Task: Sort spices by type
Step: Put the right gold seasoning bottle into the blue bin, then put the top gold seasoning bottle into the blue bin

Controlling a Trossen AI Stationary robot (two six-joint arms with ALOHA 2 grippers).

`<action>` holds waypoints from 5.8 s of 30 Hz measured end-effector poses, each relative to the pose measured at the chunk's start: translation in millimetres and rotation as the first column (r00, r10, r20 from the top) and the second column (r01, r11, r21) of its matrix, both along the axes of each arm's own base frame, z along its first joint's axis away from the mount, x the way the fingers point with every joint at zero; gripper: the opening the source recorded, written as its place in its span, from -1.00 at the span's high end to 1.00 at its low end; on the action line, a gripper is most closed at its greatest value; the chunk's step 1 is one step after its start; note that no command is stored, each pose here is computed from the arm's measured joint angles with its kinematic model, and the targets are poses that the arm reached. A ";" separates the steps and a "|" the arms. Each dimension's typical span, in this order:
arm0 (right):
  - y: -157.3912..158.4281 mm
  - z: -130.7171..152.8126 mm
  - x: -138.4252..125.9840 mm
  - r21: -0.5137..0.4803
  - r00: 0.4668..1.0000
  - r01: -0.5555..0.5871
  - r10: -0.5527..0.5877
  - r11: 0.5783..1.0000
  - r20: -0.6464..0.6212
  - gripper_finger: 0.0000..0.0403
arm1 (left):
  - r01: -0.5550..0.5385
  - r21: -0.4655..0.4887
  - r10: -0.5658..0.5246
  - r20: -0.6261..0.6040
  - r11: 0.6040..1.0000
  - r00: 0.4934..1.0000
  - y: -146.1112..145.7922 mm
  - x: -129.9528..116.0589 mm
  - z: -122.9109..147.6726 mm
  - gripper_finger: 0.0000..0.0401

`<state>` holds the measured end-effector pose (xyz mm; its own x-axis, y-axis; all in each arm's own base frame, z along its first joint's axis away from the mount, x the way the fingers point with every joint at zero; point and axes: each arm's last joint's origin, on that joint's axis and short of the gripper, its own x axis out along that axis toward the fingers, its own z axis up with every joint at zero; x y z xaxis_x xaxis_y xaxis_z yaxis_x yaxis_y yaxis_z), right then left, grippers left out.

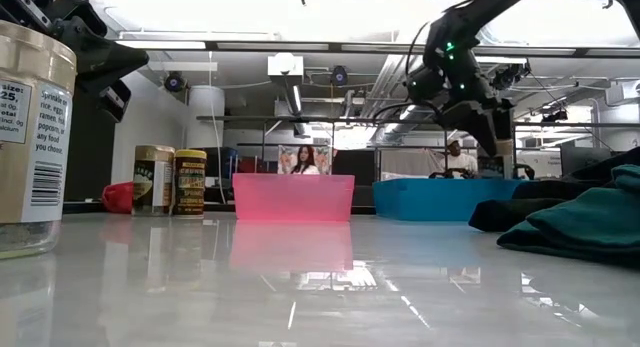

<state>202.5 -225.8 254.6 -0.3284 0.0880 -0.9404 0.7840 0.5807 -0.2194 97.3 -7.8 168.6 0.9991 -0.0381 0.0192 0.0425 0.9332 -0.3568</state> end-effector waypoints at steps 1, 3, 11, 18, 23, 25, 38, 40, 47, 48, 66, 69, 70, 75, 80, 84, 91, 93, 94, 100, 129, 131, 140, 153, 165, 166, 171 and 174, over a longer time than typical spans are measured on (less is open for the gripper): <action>-1.6 -0.1 -1.6 0.011 1.000 -0.001 0.001 1.000 0.010 -0.35 | 0.000 0.000 0.000 -0.001 1.000 1.000 0.0 0.0 0.0 1.00; -4.0 -1.1 -5.0 0.046 0.999 0.008 -0.010 0.999 0.041 -0.35 | 0.000 0.000 0.000 0.000 1.000 1.000 0.0 0.0 0.0 1.00; 1.3 -33.1 -19.8 0.146 1.000 0.010 -0.011 0.989 0.009 -0.35 | 0.000 0.000 0.000 0.000 1.000 1.000 0.0 0.0 0.0 1.00; 6.0 -37.6 -21.2 0.179 0.999 -0.040 0.040 0.983 -0.001 -0.35 | 0.000 0.000 0.000 0.000 1.000 1.000 0.0 0.0 0.0 1.00; 3.4 -32.7 -18.0 0.150 0.997 -0.067 0.061 0.986 0.043 -0.35 | 0.000 0.000 0.000 0.000 1.000 1.000 0.0 0.0 0.0 1.00; 3.9 -32.4 -19.5 0.162 0.998 -0.064 0.060 0.985 0.035 -0.35 | 0.000 0.000 0.000 0.000 1.000 1.000 0.0 0.0 0.0 1.00; 3.9 -24.5 -21.5 0.218 0.987 -0.162 0.156 0.962 0.046 -0.82 | 0.000 0.000 0.000 0.000 1.000 1.000 0.0 0.0 0.0 1.00; 1.2 -18.9 -19.3 0.197 0.983 -0.181 0.172 0.963 0.063 -0.80 | 0.000 0.000 0.000 0.000 1.000 1.000 0.0 0.0 0.0 1.00; -10.7 21.4 -9.4 0.044 0.972 -0.190 0.182 0.981 0.148 -0.79 | 0.000 0.000 0.000 0.000 1.000 1.000 0.0 0.0 0.0 1.00; -13.0 30.4 -7.3 0.011 0.969 -0.184 0.180 0.983 0.170 -0.79 | 0.000 0.000 0.000 0.000 1.000 1.000 0.0 0.0 0.0 1.00; 21.6 170.6 97.2 -0.200 0.234 -0.068 0.210 0.977 0.949 -0.80 | -0.006 -0.007 0.006 0.023 1.000 1.000 0.2 0.0 2.3 1.00; 43.0 173.4 113.5 -0.225 0.184 -0.133 0.247 0.965 0.951 -0.80 | 0.007 -0.137 0.011 0.129 0.991 0.992 0.5 -1.1 13.0 1.00; 49.0 173.9 117.5 -0.228 0.174 -0.149 0.253 0.962 0.952 -0.80 | 0.019 -0.186 0.012 0.168 0.982 0.986 0.6 -1.8 16.9 1.00; 68.1 173.8 127.9 -0.198 0.178 -0.171 0.228 0.965 0.957 -0.80 | -0.084 -0.348 0.217 0.362 0.934 0.907 7.3 -8.7 38.4 0.99; 75.5 173.8 131.4 -0.211 0.169 -0.198 0.245 0.957 0.955 -0.80 | -0.219 -0.348 0.314 0.244 0.912 0.918 14.2 -9.4 77.7 0.72; 70.7 175.0 130.4 -0.241 0.154 -0.189 0.271 0.952 0.950 -0.80 | -0.340 -0.137 0.336 -0.053 0.930 0.940 19.3 -3.6 120.6 0.31; 58.7 174.0 123.5 -0.271 0.160 -0.184 0.301 0.945 0.940 -0.80 | -0.512 0.160 0.486 -0.632 0.844 0.603 40.1 12.8 157.6 -0.34; 57.8 172.6 121.8 -0.284 0.166 -0.202 0.318 0.937 0.933 -0.80 | -0.545 0.181 0.481 -0.735 0.819 0.478 48.6 23.3 154.4 -0.46; 58.1 171.6 121.2 -0.289 0.172 -0.213 0.327 0.933 0.929 -0.80 | -0.557 0.183 0.465 -0.778 0.810 0.422 53.2 29.0 151.4 -0.50; 58.7 166.8 116.6 -0.304 0.204 -0.267 0.362 0.914 0.909 -0.80 | -0.613 0.250 0.416 -0.898 0.749 0.142 89.8 62.3 130.6 -0.57; 62.4 160.0 110.4 -0.321 0.237 -0.363 0.420 0.875 0.876 -0.80 | -0.671 0.089 0.141 -0.990 0.736 0.023 165.4 77.1 88.2 -0.57; 62.4 160.0 110.4 -0.321 0.236 -0.363 0.420 0.875 0.876 -0.80 | -0.667 0.090 0.132 -0.991 0.739 0.012 164.3 75.9 84.5 -0.57; 61.9 160.8 111.2 -0.318 0.235 -0.349 0.410 0.882 0.881 -0.80 | -0.670 0.093 0.134 -0.991 0.736 0.010 163.6 75.0 69.2 -0.57; 61.8 161.1 111.6 -0.314 0.236 -0.342 0.404 0.886 0.884 -0.80 | -0.659 0.094 0.101 -0.995 0.746 -0.027 158.5 69.3 57.6 -0.35; 64.0 161.1 112.7 -0.310 0.233 -0.347 0.402 0.885 0.886 -0.80 | -0.615 0.095 0.081 -0.995 0.782 -0.051 154.5 64.7 60.1 -0.10; 64.8 161.2 113.1 -0.308 0.227 -0.353 0.400 0.883 0.888 -0.80 | -0.608 0.093 0.070 -0.996 0.788 -0.062 152.5 62.6 61.3 -0.10; 71.1 162.9 116.2 -0.282 0.153 -0.412 0.371 0.866 0.916 -0.80 | -0.594 0.081 0.056 -0.997 0.800 -0.062 142.8 52.8 79.6 -0.10; 74.0 164.9 115.9 -0.262 0.113 -0.443 0.343 0.858 0.933 -0.80 | -0.597 0.037 0.065 -0.998 0.802 0.024 137.3 48.8 100.2 -0.10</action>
<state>318.4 -151.8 419.5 0.7604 0.3233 -0.5632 0.0266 0.8510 0.5245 146.2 129.5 268.8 0.0626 0.0453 -0.9970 -0.8419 0.5389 -0.0284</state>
